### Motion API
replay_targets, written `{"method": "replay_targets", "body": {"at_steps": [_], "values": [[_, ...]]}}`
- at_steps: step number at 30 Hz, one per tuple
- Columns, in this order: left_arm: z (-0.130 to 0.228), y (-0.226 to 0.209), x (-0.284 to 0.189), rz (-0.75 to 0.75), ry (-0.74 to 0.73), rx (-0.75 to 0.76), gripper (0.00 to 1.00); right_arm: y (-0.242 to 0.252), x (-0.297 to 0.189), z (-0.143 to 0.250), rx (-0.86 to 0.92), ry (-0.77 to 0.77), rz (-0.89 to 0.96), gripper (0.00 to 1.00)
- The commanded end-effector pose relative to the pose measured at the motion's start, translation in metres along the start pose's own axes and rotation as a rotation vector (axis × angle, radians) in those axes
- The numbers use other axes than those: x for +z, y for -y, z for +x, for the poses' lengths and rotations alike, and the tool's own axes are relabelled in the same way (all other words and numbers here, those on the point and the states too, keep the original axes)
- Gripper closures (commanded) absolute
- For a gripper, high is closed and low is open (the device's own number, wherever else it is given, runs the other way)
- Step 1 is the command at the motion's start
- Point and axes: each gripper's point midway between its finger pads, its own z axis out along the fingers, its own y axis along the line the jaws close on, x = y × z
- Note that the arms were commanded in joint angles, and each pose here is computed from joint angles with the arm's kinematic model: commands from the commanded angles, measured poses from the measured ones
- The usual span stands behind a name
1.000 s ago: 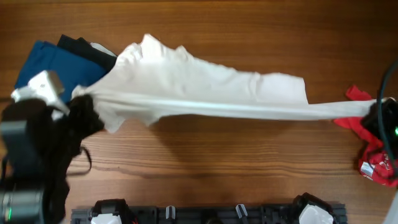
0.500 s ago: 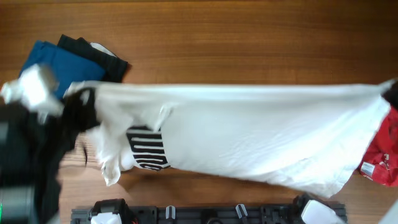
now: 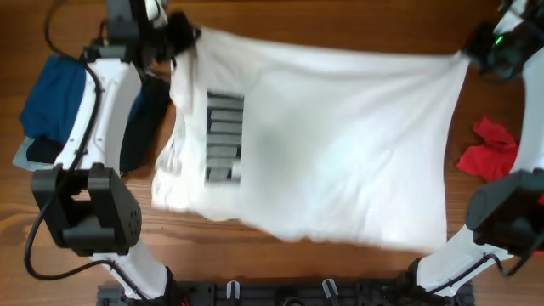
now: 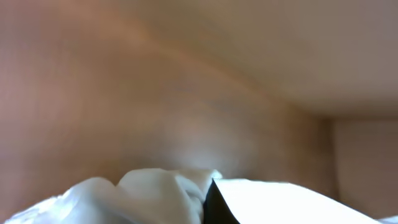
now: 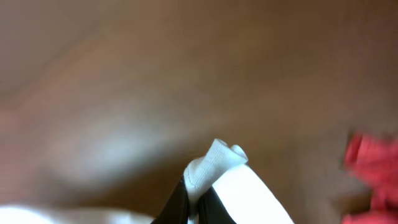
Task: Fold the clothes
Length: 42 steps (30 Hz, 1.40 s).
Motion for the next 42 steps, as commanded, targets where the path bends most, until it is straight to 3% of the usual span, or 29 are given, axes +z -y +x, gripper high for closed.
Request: {"method": "replay_targets", "body": {"at_steps": [1,3,6,11,18,25,30,34,38,42], "values": [[-0.121,0.122,-0.142,0.186,0.408,0.193,0.96,-0.024,-0.161,-0.092,0.042,0.487,0.024,0.96],[-0.141,0.14,-0.186,0.184,0.498,0.218,0.96,-0.024,-0.2,-0.102,0.031,0.585,0.065,0.96],[-0.124,0.131,-0.192,0.136,0.419,0.173,0.96,-0.012,-0.204,-0.094,0.037,0.568,0.136,0.96],[-0.013,0.058,-0.136,-0.11,-0.07,0.083,0.96,0.027,-0.126,-0.045,0.037,0.255,0.281,0.96],[0.138,-0.048,-0.074,-0.42,-0.696,-0.008,0.96,0.082,-0.006,0.074,-0.025,-0.296,0.391,0.96],[0.284,-0.118,-0.086,-0.55,-1.128,-0.184,0.96,0.128,0.026,0.2,0.014,-0.685,0.488,0.96],[0.351,-0.146,-0.104,-0.581,-1.236,-0.229,0.96,0.15,0.03,0.265,0.115,-0.819,0.501,0.96],[0.382,-0.15,-0.114,-0.527,-1.213,-0.275,0.96,0.161,0.029,0.29,0.223,-0.8,0.422,0.96],[0.381,-0.148,-0.118,-0.522,-1.093,-0.287,0.96,0.177,0.014,0.294,0.313,-0.733,0.436,0.96],[0.356,-0.131,-0.12,-0.455,-0.944,-0.208,0.96,0.181,-0.002,0.276,0.351,-0.62,0.436,0.96]]}}
